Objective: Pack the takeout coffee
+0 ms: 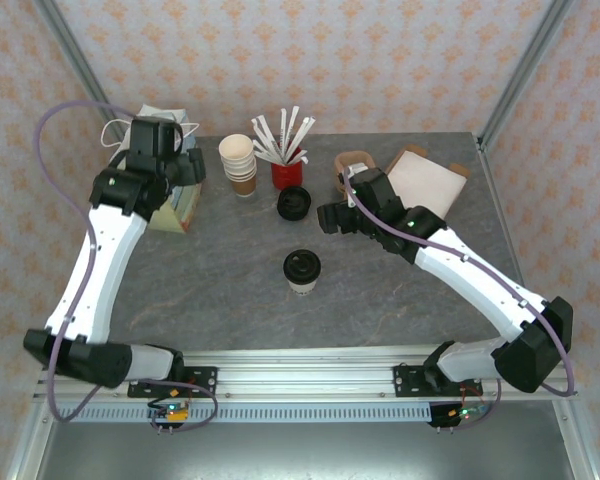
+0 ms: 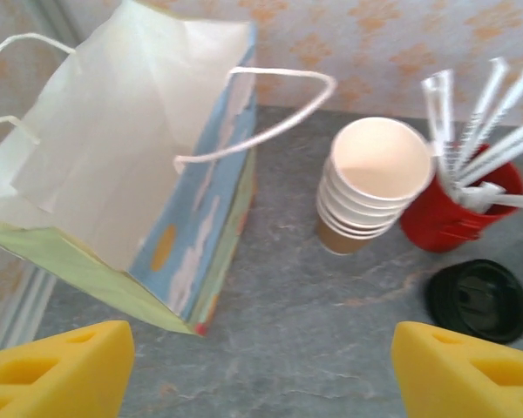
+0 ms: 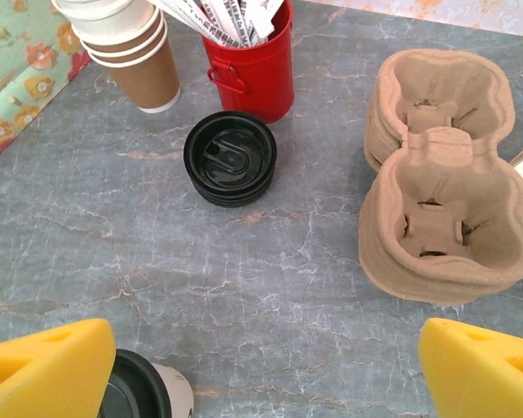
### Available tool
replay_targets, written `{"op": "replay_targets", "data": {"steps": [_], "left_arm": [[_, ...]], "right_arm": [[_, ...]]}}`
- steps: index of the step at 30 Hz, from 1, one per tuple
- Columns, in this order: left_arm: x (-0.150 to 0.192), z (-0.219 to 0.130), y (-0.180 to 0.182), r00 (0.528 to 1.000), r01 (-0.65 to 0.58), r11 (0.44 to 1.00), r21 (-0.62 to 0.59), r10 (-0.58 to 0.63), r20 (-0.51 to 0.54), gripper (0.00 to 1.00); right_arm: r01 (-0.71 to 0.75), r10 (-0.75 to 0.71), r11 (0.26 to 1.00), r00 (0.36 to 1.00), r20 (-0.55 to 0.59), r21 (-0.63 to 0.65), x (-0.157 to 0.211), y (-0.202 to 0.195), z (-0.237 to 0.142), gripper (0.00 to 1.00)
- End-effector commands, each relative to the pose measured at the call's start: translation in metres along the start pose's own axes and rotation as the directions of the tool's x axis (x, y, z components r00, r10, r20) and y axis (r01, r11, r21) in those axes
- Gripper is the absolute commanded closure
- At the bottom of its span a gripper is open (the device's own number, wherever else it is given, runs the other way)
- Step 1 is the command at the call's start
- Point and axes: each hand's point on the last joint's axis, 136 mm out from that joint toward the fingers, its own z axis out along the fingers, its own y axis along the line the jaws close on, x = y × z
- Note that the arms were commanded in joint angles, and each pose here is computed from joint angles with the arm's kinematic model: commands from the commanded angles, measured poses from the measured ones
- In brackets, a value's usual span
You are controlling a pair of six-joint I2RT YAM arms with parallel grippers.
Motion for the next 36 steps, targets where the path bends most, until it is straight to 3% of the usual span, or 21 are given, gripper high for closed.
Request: {"op": "replay_targets", "data": {"steps": [1,11,22,29,36], "left_arm": [[-0.002,0.019,0.019,0.995,-0.054,0.997,-0.048,0.05,-0.082,0.24],[0.003,0.081,0.038,0.957,-0.175,0.975,-0.14,0.134,-0.259,0.28],[0.005,0.098,0.037,0.952,-0.173,0.978,-0.121,0.134,-0.275,0.69],[0.013,0.09,0.039,0.949,-0.157,0.979,-0.127,0.114,-0.294,0.89],[0.037,0.036,0.02,0.966,-0.068,0.998,0.0,0.066,-0.25,1.0]], "right_arm": [[-0.012,0.011,0.999,1.0,0.025,0.035,-0.002,-0.006,0.0,0.1],[-0.009,0.01,0.999,1.0,-0.008,0.031,0.012,-0.007,0.004,0.1],[-0.012,0.014,0.999,0.999,-0.031,0.045,0.017,-0.009,0.006,0.09],[0.006,-0.002,0.997,0.999,-0.039,0.082,0.018,-0.016,0.004,0.09],[-0.002,0.006,0.992,1.0,-0.026,0.124,0.014,-0.029,-0.004,0.09]]}}
